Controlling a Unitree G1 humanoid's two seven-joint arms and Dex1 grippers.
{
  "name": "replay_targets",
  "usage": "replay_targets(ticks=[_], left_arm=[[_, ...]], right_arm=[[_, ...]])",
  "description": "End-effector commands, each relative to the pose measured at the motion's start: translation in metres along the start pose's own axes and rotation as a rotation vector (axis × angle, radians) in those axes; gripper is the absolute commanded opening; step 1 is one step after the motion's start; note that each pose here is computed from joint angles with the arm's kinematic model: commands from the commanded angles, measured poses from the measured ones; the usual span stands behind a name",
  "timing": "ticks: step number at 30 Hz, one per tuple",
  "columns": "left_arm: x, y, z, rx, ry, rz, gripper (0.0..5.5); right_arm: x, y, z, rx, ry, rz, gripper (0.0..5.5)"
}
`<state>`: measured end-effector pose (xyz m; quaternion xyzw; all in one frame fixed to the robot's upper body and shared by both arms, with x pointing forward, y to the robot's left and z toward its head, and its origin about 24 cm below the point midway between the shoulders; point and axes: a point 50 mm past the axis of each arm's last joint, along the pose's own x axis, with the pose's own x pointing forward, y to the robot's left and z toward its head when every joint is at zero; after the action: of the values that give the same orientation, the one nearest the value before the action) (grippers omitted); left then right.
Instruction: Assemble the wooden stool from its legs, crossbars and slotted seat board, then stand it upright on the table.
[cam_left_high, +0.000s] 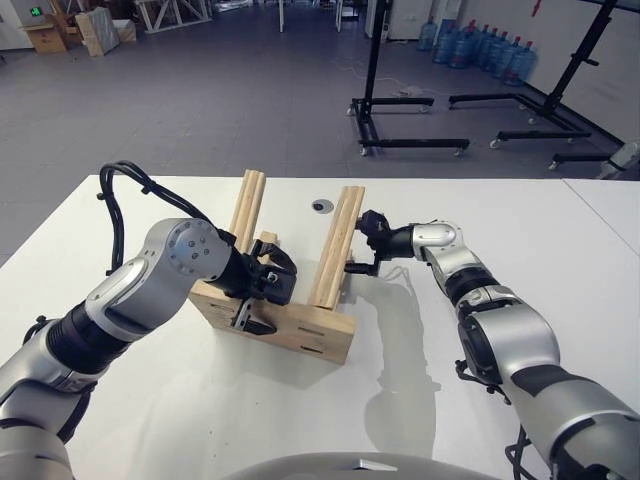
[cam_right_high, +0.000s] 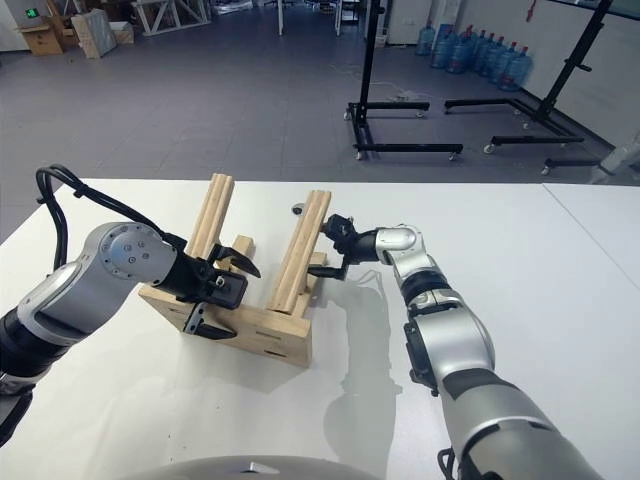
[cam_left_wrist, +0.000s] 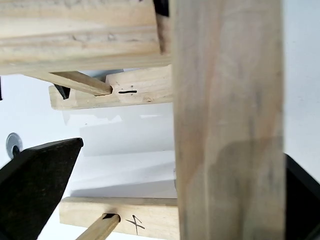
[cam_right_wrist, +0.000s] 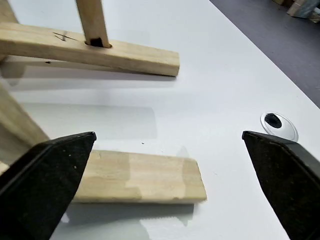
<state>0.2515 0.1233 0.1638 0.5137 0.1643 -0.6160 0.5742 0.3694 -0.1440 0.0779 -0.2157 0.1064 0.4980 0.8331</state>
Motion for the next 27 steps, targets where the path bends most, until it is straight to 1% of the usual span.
replay_targets(ticks=[1,5,10,13,15,18,21,23,27], left_arm=[[-0.004,0.0,-0.002,-0.03,0.002,0.026,5.39],[-0.005,-0.001,0.001,-0.041,-0.012,0.03,5.39],[-0.006,-0.001,0.005,-0.036,-0.016,0.037,5.39],[-0.004,-0.002,0.006,-0.034,-0.021,0.034,5.39],[-0.003,-0.003,0.007,-0.036,-0.021,0.035,5.39],[-0.001,-0.003,0.007,-0.044,-0.026,0.043,5.39],[0.0,-0.003,0.007,-0.05,-0.026,0.051,5.39],[0.0,-0.003,0.006,-0.057,-0.025,0.056,5.39],[-0.001,-0.002,0.005,-0.06,-0.021,0.062,5.39]], right_arm=[[-0.019,-0.026,0.008,-0.024,0.007,-0.19,5.4],[-0.022,-0.03,0.003,-0.001,0.015,-0.305,5.4],[-0.007,-0.023,0.008,0.021,-0.019,-0.284,5.4],[0.01,-0.004,0.013,0.049,-0.097,-0.136,5.4],[0.016,0.007,0.014,0.066,-0.153,-0.015,5.4],[0.015,0.026,0.014,0.03,-0.227,0.161,5.4],[0.01,0.044,0.015,-0.015,-0.277,0.228,5.4],[0.008,0.044,0.016,-0.006,-0.282,0.193,5.4],[-0.001,0.022,0.014,0.014,-0.219,0.036,5.4]])
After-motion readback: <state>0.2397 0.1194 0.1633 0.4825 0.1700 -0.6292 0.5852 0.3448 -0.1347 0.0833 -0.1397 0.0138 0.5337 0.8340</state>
